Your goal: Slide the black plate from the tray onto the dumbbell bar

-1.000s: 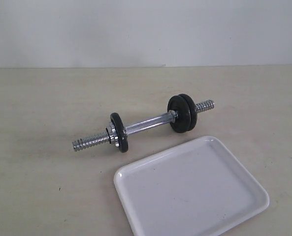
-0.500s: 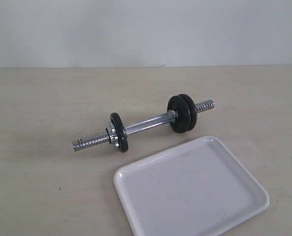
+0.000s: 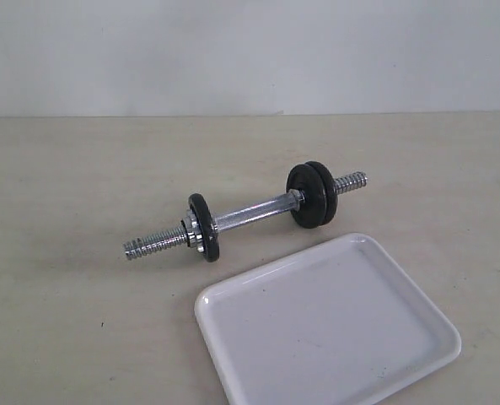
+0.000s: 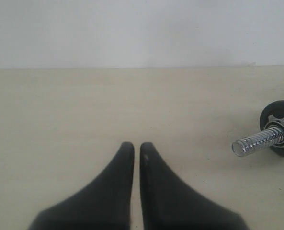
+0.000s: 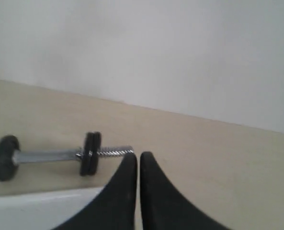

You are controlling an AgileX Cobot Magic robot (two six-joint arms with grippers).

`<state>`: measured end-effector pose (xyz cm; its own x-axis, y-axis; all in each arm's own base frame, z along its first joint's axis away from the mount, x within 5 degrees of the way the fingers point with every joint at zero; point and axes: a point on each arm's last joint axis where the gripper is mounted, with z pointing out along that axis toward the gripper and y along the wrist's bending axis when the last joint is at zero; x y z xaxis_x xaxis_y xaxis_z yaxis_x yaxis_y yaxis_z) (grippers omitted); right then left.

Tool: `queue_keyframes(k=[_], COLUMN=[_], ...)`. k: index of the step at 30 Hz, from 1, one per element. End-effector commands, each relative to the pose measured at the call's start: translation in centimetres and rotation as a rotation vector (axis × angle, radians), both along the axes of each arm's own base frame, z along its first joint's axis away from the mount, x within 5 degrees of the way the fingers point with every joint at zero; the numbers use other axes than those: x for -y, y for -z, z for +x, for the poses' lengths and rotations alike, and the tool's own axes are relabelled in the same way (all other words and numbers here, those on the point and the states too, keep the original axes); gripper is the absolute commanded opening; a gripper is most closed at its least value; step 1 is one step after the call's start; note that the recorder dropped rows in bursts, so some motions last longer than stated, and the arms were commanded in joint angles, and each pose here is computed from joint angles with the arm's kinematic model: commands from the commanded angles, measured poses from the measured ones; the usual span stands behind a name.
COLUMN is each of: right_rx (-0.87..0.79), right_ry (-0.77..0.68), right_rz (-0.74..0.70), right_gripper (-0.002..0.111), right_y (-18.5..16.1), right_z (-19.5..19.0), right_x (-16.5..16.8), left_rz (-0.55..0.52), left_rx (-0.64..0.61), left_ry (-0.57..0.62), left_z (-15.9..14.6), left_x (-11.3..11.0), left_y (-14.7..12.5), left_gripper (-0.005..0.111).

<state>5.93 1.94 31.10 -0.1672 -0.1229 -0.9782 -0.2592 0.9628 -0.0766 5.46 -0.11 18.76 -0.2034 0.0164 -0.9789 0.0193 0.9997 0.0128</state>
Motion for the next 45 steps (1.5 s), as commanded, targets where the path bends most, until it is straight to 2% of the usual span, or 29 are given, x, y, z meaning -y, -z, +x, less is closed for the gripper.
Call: queue_keyframes(k=[1, 6, 9, 10, 14, 18, 27, 45], right_rx=[-0.086, -0.174, -0.124, -0.098, -0.033, 0.016, -0.052, -0.06], right_ry=[0.035, 0.043, 0.09, 0.117, 0.162, 0.163, 0.161, 0.164], right_rz=[-0.05, -0.101, -0.081, -0.026, 0.085, 0.094, 0.093, 0.095], right_gripper=[0.0, 0.0, 0.0, 0.0, 0.0, 0.0, 0.0, 0.0], right_y=[5.2, 9.3, 11.7, 12.1, 11.9, 12.0, 12.6, 12.7], right_z=[1.0, 0.8, 0.3, 0.1, -0.6, -0.4, -0.6, -0.6], right_x=[0.3, 0.5, 0.9, 1.1, 1.3, 1.3, 1.3, 1.3], left_rz=[0.008, 0.008, 0.008, 0.008, 0.008, 0.008, 0.008, 0.008], left_rx=[-0.002, -0.002, -0.002, -0.002, -0.002, -0.002, -0.002, -0.002], left_ry=[-0.002, -0.002, -0.002, -0.002, -0.002, -0.002, -0.002, -0.002], left_z=[0.0, 0.0, 0.0, 0.0, 0.0, 0.0, 0.0, 0.0], left_x=[0.0, 0.0, 0.0, 0.0, 0.0, 0.0, 0.0, 0.0], left_y=[0.1, 0.1, 0.1, 0.1, 0.1, 0.1, 0.1, 0.1], left_gripper=[0.004, 0.004, 0.004, 0.004, 0.004, 0.004, 0.004, 0.004])
